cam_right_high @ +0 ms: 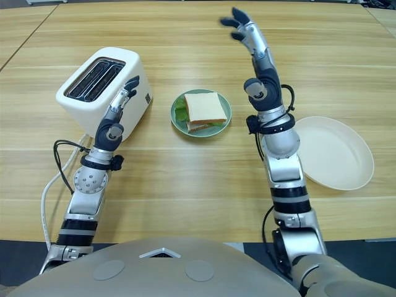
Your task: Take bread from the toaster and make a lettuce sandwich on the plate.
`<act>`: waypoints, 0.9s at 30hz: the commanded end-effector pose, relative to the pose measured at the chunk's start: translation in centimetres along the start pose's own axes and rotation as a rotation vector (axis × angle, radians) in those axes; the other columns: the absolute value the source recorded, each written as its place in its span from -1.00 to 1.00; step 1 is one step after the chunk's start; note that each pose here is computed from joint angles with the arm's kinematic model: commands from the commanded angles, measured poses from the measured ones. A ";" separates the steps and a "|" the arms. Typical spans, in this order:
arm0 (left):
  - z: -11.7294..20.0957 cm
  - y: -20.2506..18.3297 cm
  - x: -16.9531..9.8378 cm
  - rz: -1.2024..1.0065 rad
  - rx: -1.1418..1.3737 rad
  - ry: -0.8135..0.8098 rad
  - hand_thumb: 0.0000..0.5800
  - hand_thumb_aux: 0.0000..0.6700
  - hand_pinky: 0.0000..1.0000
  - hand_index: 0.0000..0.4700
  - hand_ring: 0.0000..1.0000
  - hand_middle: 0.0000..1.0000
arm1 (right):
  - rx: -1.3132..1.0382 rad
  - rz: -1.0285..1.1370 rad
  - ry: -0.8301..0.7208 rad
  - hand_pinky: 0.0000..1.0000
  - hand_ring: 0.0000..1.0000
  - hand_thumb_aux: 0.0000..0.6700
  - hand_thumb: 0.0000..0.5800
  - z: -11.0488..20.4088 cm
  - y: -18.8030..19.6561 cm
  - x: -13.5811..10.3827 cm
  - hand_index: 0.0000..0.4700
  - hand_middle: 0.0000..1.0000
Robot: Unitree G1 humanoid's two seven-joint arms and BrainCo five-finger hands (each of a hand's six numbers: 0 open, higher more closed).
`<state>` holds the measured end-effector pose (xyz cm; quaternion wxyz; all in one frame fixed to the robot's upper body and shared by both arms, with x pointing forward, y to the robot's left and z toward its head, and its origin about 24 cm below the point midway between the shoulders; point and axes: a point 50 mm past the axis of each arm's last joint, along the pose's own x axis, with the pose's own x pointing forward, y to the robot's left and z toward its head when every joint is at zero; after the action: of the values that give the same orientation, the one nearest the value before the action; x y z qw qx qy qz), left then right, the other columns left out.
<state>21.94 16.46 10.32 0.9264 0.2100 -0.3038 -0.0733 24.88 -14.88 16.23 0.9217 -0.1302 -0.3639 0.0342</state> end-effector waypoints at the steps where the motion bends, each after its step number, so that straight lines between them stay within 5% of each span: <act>1: -0.4 -0.1 -0.3 0.015 0.025 0.036 -1.00 -1.00 -1.00 -1.00 -1.00 -1.00 | -0.048 -0.001 0.023 -1.00 -1.00 -1.00 -1.00 0.2 0.1 -0.9 -1.00 -1.00; 4: -2.1 -0.7 -0.2 0.003 0.022 0.104 -1.00 -1.00 -1.00 -1.00 -1.00 -1.00 | -0.263 0.069 -0.096 -1.00 -1.00 -1.00 -1.00 0.5 -0.3 -1.2 -1.00 -1.00; 27: -2.8 -1.6 2.1 -0.002 0.005 0.101 -1.00 -1.00 -1.00 -1.00 -1.00 -1.00 | -0.340 0.153 -0.026 -1.00 -1.00 -1.00 -1.00 -2.2 -1.6 -2.2 -1.00 -1.00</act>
<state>25.42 15.49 8.71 0.9389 0.2143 -0.2630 -0.0586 24.90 -16.78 13.45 0.8746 -0.3104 -0.3696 0.0464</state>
